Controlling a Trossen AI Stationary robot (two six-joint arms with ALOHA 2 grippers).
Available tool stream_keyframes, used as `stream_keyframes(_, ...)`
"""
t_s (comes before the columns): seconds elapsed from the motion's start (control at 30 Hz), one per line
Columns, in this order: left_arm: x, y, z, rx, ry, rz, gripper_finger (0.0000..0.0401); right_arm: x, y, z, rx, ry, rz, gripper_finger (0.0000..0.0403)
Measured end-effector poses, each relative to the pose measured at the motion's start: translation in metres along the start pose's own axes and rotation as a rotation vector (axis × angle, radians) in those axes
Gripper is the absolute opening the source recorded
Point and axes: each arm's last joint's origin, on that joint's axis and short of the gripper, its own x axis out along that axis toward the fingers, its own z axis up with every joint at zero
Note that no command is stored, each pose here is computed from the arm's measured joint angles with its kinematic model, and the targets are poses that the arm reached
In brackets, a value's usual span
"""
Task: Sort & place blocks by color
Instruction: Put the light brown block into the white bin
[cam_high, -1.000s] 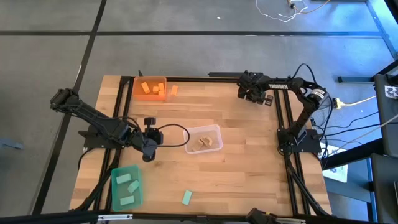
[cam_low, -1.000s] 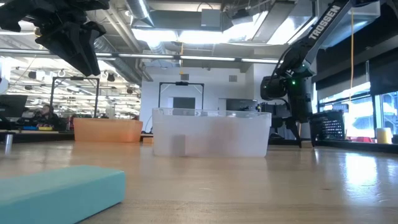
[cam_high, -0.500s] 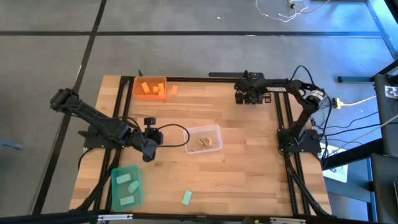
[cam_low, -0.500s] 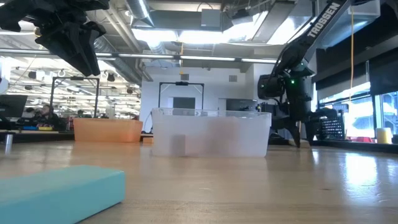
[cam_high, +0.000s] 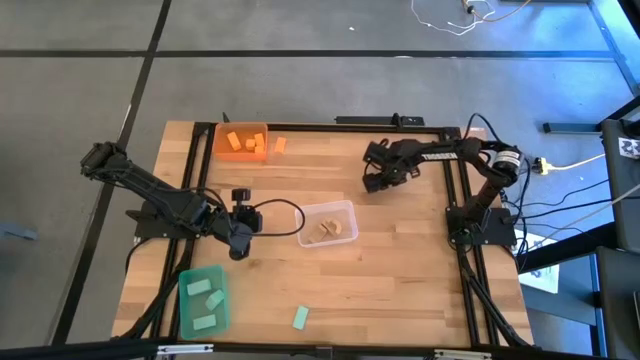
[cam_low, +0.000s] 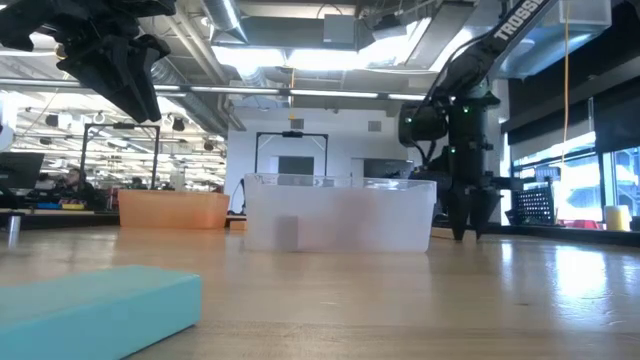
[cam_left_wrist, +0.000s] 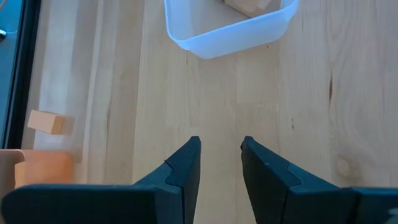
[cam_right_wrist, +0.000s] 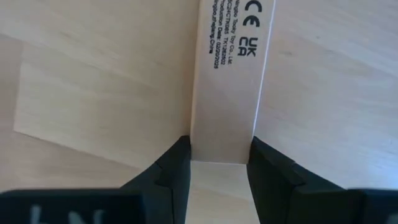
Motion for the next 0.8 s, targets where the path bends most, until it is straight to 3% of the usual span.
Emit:
stream_keyframes(0.17, 0.000, 0.000, 0.000, -0.001, 0.000, 0.000, 0.0106, -0.010, 0.014, -0.002, -0.055, -0.035, -0.035, 0.0125)
stream_keyframes(0.57, 0.000, 0.000, 0.000, -0.006, 0.000, 0.000, 0.0106, -0.066, 0.057, 0.003, -0.214, -0.129, 0.031, 0.0125)
stream_keyframes(0.8, 0.000, 0.000, 0.000, -0.006, 0.000, 0.001, 0.0106, -0.102, 0.091, -0.016, -0.340, -0.140, 0.174, 0.0125)
